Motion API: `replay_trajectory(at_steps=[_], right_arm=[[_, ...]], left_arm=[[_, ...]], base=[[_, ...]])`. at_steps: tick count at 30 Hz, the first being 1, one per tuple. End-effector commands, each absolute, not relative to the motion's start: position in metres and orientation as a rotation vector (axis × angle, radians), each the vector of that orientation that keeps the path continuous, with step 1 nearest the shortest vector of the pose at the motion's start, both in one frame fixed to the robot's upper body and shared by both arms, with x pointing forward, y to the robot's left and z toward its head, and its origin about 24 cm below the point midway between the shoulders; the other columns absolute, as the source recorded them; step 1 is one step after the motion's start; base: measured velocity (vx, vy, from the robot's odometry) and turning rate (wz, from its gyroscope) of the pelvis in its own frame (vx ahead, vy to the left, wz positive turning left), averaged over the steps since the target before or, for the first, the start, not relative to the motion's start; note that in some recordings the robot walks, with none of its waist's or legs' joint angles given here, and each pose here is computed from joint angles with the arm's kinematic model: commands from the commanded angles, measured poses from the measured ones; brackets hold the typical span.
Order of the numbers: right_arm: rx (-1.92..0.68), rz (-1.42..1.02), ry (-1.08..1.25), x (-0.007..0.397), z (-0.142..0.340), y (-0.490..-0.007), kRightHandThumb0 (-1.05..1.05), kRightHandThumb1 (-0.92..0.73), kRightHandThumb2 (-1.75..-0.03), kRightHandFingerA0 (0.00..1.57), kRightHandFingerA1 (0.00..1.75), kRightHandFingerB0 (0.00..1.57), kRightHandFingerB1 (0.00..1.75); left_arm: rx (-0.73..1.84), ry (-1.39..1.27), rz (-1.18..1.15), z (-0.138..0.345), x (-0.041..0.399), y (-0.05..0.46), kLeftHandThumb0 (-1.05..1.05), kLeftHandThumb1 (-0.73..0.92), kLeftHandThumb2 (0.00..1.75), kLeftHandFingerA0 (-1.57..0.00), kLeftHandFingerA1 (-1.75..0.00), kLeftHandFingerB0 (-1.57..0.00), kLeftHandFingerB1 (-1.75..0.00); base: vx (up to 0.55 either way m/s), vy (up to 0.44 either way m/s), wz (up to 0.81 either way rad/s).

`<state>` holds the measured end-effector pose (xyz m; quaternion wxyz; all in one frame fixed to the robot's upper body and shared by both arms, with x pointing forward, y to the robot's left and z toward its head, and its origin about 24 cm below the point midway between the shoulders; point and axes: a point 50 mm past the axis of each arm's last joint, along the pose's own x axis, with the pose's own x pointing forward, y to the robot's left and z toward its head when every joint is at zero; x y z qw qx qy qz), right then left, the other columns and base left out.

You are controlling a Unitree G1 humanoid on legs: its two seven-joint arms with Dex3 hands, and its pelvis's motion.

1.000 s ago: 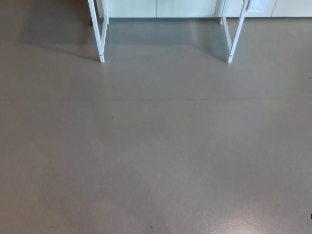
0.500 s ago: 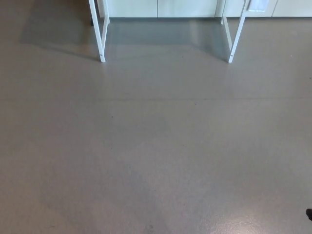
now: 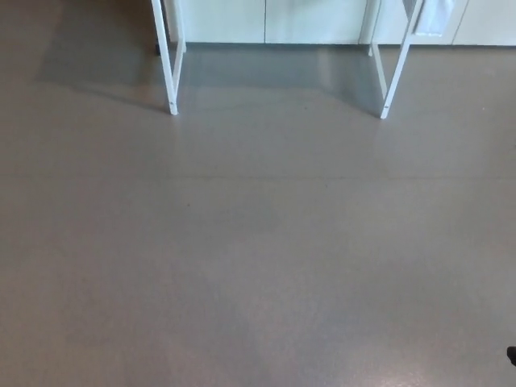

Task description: The robot walks towards a desk on which a shovel is kept on the left hand side and a container is kept on the right hand side. The robot picks up the shovel using its left hand and places it in the container.

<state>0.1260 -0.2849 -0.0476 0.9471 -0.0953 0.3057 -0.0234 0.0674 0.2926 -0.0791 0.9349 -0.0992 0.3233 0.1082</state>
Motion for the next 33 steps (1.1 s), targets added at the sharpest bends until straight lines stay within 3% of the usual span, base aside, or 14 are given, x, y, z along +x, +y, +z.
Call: replay_trajectory(at_steps=[1, 3, 10, 11, 13, 16, 17, 18, 20, 21, 22, 23, 31, 33], right_arm=[[-0.221, -0.051, 0.598, 0.127, -0.046, -0.286, -0.3, -0.56, -0.57, 0.57, 0.44, 0.36, 0.37], [-0.222, -0.046, 0.595, 0.126, -0.045, -0.285, -0.36, -0.48, -0.68, 0.52, 0.51, 0.32, 0.44], [-0.234, -0.043, 0.599, 0.127, -0.045, -0.286, -0.38, -0.48, -0.69, 0.52, 0.51, 0.32, 0.44], [-0.243, -0.042, 0.6, 0.127, -0.045, -0.286, -0.31, -0.56, -0.57, 0.57, 0.44, 0.35, 0.36], [-0.239, -0.04, 0.595, 0.127, -0.045, -0.286, -0.37, -0.48, -0.69, 0.52, 0.51, 0.32, 0.44], [-0.239, -0.038, 0.598, 0.127, -0.045, -0.287, -0.3, -0.56, -0.57, 0.57, 0.44, 0.35, 0.36], [-0.238, -0.038, 0.595, 0.126, -0.045, -0.287, -0.38, -0.46, -0.7, 0.52, 0.52, 0.31, 0.44], [-0.243, -0.038, 0.597, 0.125, -0.045, -0.287, -0.31, -0.56, -0.57, 0.58, 0.45, 0.36, 0.37], [-0.252, -0.035, 0.601, 0.124, -0.045, -0.287, -0.39, -0.46, -0.71, 0.53, 0.52, 0.31, 0.45], [-0.259, -0.033, 0.603, 0.123, -0.045, -0.288, -0.3, -0.56, -0.57, 0.58, 0.45, 0.36, 0.37], [-0.257, -0.031, 0.612, 0.12, -0.045, -0.289, -0.38, -0.46, -0.7, 0.52, 0.53, 0.32, 0.45], [-0.258, -0.028, 0.616, 0.118, -0.046, -0.289, -0.32, -0.56, -0.57, 0.57, 0.45, 0.36, 0.37], [-0.281, -0.018, 0.695, 0.086, -0.057, -0.292, -0.31, -0.55, -0.56, 0.57, 0.48, 0.37, 0.39], [-0.27, -0.027, 0.717, 0.081, -0.054, -0.292, -0.41, -0.44, -0.72, 0.52, 0.57, 0.33, 0.48]], left_arm=[[-0.165, 0.617, 0.221, -0.072, 0.072, 0.298, -0.36, 0.66, 0.6, -0.3, -0.5, -0.29, -0.31], [-0.16, 0.61, 0.204, -0.071, 0.072, 0.297, -0.35, 0.68, 0.61, -0.28, -0.52, -0.27, -0.3], [-0.157, 0.61, 0.185, -0.072, 0.072, 0.299, -0.38, 0.66, 0.61, -0.27, -0.52, -0.27, -0.3], [-0.149, 0.614, 0.182, -0.072, 0.071, 0.299, -0.39, 0.66, 0.61, -0.28, -0.51, -0.28, -0.3], [-0.146, 0.617, 0.184, -0.072, 0.072, 0.299, -0.37, 0.66, 0.59, -0.29, -0.51, -0.3, -0.31], [-0.144, 0.618, 0.173, -0.073, 0.07, 0.297, -0.37, 0.67, 0.6, -0.3, -0.52, -0.29, -0.31], [-0.148, 0.619, 0.173, -0.074, 0.07, 0.297, -0.37, 0.67, 0.6, -0.28, -0.51, -0.29, -0.31], [-0.146, 0.623, 0.175, -0.074, 0.068, 0.297, -0.38, 0.68, 0.6, -0.28, -0.51, -0.29, -0.31], [-0.144, 0.631, 0.18, -0.075, 0.066, 0.296, -0.38, 0.68, 0.6, -0.29, -0.51, -0.3, -0.31], [-0.147, 0.636, 0.183, -0.077, 0.063, 0.294, -0.38, 0.68, 0.6, -0.29, -0.5, -0.3, -0.31], [-0.143, 0.639, 0.181, -0.077, 0.058, 0.29, -0.38, 0.68, 0.6, -0.29, -0.51, -0.3, -0.31], [-0.144, 0.644, 0.182, -0.078, 0.056, 0.289, -0.38, 0.69, 0.6, -0.29, -0.51, -0.3, -0.31], [-0.136, 0.724, 0.206, -0.087, 0.015, 0.281, -0.33, 0.69, 0.61, -0.33, -0.49, -0.34, -0.31], [-0.142, 0.732, 0.204, -0.091, 0.01, 0.279, -0.33, 0.71, 0.61, -0.34, -0.5, -0.34, -0.31]], base=[[0.19, 0.198, -0.37], [0.17, 0.212, -0.14], [0.2, 0.095, 0.07], [0.21, -0.03, 0.06], [0.23, -0.059, 0.14], [0.23, -0.109, 0.16], [0.35, -0.154, -0.34], [0.26, -0.116, 0.38], [0.25, -0.09, 0.29], [0.35, -0.118, -0.01], [0.27, -0.099, 0.04], [0.24, -0.072, -0.04], [0.25, 0.072, -0.16], [0.41, 0.292, -0.25]])
